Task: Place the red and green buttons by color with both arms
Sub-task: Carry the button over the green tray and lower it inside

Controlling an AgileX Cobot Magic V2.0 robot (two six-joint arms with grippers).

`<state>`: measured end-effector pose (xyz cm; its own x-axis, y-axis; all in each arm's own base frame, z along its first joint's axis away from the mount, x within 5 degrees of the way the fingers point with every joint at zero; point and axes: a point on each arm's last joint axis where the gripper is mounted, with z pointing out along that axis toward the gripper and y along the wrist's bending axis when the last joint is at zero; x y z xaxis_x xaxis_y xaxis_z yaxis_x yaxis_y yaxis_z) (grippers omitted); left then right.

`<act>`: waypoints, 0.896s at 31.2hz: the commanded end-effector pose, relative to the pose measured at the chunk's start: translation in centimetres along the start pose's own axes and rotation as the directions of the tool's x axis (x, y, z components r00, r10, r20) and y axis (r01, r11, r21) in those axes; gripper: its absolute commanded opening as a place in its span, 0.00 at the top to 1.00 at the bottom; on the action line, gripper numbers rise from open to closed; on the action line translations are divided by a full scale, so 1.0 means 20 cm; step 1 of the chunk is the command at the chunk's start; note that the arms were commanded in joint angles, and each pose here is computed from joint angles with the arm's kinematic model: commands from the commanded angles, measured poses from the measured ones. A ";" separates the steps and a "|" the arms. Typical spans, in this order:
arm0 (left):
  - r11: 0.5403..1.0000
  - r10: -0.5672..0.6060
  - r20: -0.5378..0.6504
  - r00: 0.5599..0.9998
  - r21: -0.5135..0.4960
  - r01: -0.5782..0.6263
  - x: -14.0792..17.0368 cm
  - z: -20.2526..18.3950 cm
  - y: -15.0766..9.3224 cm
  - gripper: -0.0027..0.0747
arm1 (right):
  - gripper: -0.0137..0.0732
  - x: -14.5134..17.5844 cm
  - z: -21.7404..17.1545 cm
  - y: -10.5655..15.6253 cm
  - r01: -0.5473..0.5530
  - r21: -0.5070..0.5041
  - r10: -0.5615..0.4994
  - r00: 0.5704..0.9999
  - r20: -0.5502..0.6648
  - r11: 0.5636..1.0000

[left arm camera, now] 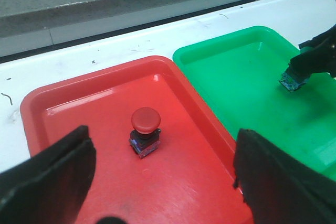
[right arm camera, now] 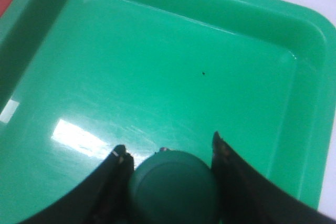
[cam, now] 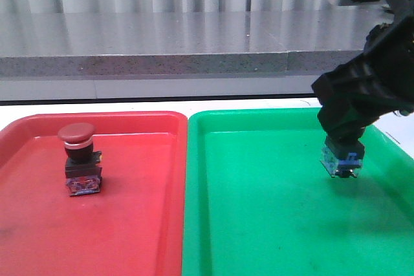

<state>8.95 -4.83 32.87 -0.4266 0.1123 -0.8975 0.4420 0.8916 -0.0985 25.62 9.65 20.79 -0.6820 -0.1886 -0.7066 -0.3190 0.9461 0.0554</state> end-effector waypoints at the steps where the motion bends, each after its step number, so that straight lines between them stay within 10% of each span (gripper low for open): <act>1: 1.000 -0.016 0.099 0.995 0.005 0.015 -0.07 -0.02 0.00 0.28 | 0.43 -0.08 -0.01 0.00 0.047 0.011 -0.048 0.992 0.113 0.999; 19: 1.000 -0.016 0.099 0.995 0.005 0.015 -0.07 -0.02 0.00 0.28 | 0.42 -0.05 0.06 0.00 0.098 0.018 -0.099 0.993 0.072 0.995; 28: 1.000 -0.016 0.099 0.995 0.005 0.015 -0.07 -0.02 0.00 0.28 | 0.17 -0.06 0.05 0.00 0.097 0.019 -0.099 0.992 0.081 0.995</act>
<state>8.95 -4.83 32.87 -0.4266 0.1123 -0.8975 0.4420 0.8916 -0.0985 26.47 9.84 18.89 -0.6800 -0.2673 -0.6828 -0.3608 0.9326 -0.0058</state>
